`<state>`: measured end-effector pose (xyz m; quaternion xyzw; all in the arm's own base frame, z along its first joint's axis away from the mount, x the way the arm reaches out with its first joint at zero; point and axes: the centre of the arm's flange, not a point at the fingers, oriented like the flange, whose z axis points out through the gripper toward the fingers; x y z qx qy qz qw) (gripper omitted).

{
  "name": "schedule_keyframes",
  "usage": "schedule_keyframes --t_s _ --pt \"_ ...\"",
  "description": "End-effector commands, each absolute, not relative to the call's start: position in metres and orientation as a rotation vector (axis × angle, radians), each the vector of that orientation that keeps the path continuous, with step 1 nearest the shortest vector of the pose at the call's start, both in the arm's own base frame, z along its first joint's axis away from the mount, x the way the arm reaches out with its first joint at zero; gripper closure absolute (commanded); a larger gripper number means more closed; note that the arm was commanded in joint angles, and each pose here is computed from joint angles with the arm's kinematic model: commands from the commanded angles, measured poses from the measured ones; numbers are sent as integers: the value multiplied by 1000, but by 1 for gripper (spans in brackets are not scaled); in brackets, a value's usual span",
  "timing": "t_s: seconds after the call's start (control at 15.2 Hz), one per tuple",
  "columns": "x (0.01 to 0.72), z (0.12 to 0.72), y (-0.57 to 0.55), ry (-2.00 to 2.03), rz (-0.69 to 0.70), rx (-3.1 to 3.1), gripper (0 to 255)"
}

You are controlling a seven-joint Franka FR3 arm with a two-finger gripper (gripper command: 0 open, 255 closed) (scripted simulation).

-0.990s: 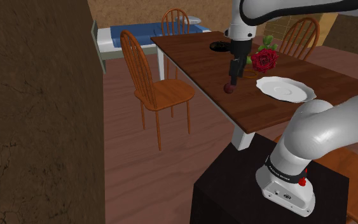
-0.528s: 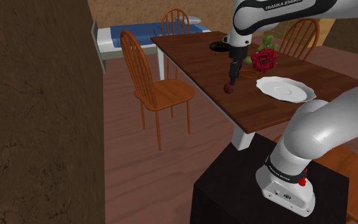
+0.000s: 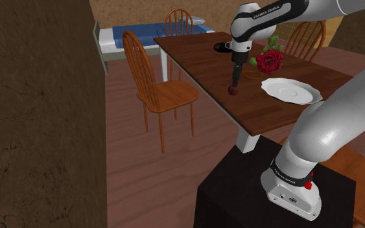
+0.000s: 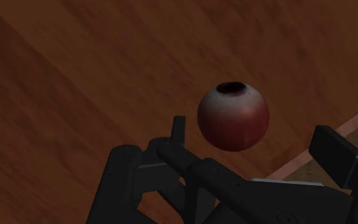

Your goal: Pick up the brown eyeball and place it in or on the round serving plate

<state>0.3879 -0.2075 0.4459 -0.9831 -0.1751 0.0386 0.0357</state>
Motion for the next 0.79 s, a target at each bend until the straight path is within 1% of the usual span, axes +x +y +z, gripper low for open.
schedule_keyframes --t_s 0.0,0.33,0.73 --pt "390 436 -211 -544 117 -3019 0" --pt "387 407 -209 -544 117 -3019 0" --pt "387 407 -209 -544 117 -3019 0"
